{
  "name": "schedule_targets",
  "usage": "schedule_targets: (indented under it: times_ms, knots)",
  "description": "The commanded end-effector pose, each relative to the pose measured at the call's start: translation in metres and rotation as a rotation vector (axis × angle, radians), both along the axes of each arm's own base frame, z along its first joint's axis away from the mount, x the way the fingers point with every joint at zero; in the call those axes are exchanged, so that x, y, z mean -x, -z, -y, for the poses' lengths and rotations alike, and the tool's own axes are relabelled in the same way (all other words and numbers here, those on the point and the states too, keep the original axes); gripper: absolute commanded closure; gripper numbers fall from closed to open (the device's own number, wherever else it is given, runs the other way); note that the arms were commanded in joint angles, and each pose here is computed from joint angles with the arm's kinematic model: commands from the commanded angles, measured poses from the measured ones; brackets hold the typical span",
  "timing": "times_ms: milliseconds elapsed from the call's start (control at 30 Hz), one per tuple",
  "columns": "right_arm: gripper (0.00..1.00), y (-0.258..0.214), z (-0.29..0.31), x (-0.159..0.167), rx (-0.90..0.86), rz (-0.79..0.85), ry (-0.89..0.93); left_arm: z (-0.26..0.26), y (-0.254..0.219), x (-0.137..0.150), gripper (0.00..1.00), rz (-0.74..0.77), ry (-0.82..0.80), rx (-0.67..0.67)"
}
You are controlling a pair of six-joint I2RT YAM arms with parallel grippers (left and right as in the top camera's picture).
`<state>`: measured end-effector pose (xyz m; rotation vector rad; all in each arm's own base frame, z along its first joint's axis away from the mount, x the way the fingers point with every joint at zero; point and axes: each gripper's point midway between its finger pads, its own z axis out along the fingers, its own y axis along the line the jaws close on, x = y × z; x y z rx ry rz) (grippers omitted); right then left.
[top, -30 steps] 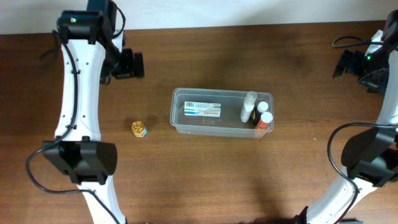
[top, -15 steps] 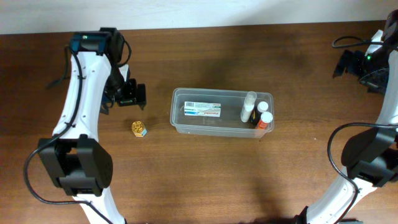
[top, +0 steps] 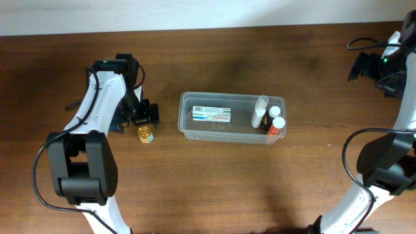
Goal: Pack container
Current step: 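Lower left gripper and close on the gold-capped jar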
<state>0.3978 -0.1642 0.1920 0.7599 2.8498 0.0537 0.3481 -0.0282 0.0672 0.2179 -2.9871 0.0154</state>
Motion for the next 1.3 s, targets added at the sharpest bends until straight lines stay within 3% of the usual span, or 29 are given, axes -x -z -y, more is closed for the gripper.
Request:
schedule_targets:
  times_ms: [0, 367, 700, 1267]
  knots:
    - [0.02, -0.012, -0.001, -0.002, 0.010, 0.033, 0.009, 0.000, 0.005, 0.007, 0.01, -0.013, -0.102, -0.008]
    - [0.02, -0.012, -0.001, -0.002, 0.010, 0.033, 0.009, -0.001, 0.022, 0.011, 0.01, -0.017, -0.238, -0.029]
    - [0.02, -0.012, -0.001, -0.002, 0.010, 0.033, 0.009, -0.001, 0.028, -0.003, 0.01, 0.041, -0.236, -0.028]
    - [0.02, -0.012, -0.001, -0.002, 0.010, 0.033, 0.009, -0.002, 0.048, 0.006, 0.01, 0.030, -0.232, -0.028]
